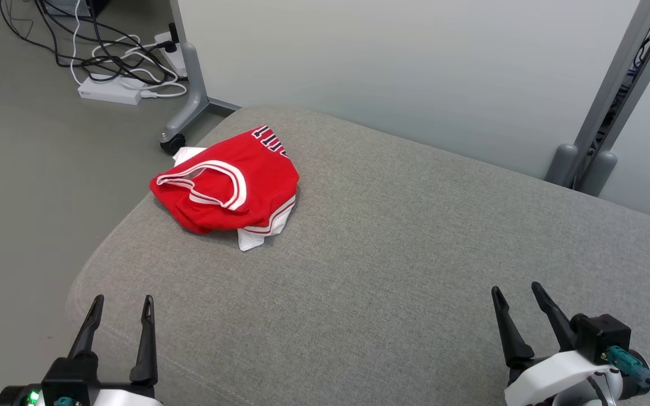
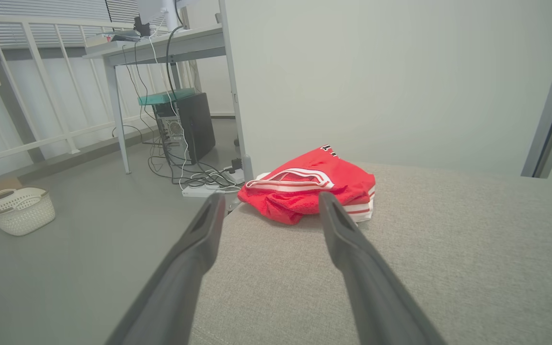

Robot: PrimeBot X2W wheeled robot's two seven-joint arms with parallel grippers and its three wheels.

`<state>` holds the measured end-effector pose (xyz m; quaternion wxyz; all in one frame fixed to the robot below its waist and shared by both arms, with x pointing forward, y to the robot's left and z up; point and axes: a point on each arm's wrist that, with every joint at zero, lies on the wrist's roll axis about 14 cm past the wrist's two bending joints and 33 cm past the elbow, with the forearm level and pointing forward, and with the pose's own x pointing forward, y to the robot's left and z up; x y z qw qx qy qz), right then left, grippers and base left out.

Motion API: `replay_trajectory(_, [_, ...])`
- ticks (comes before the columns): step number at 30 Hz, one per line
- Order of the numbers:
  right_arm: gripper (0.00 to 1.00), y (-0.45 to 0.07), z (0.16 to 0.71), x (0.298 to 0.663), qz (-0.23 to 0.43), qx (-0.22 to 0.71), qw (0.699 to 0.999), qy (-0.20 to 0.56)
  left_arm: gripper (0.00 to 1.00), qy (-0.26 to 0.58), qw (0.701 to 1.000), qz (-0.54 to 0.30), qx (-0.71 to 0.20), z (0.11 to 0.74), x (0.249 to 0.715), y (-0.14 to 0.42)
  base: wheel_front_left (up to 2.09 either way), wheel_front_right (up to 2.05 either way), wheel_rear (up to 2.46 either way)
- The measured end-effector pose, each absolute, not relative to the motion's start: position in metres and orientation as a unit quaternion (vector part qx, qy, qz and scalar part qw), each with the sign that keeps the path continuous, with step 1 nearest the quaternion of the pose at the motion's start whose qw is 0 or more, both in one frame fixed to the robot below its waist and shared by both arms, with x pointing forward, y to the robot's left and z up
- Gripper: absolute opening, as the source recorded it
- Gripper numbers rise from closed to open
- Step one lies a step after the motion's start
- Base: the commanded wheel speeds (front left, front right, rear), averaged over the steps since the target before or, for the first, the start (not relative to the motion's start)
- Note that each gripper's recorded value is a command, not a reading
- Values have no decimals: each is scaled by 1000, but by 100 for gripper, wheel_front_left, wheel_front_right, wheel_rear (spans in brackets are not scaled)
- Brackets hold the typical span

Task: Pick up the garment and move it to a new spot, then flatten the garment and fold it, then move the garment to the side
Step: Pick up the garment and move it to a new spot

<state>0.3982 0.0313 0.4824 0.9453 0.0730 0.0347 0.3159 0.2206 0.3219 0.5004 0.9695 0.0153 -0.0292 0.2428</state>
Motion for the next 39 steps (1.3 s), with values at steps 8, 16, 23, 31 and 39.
replay_trajectory(8, [100,31,479,399,317,74,945,40,100,-29,969,244,12,500,221,320,0,0,0])
replay_trajectory(16, [100,25,479,403,310,74,947,37,100,-68,975,212,25,530,250,322,0,0,0])
replay_trajectory(23, [100,16,480,408,299,77,951,35,100,-88,980,170,49,553,291,324,0,0,0])
replay_trajectory(31, [100,-7,477,418,271,72,959,35,100,-77,987,130,55,556,346,325,0,0,0])
replay_trajectory(39, [100,-33,469,432,241,64,968,43,100,-40,992,107,45,542,402,330,0,0,0])
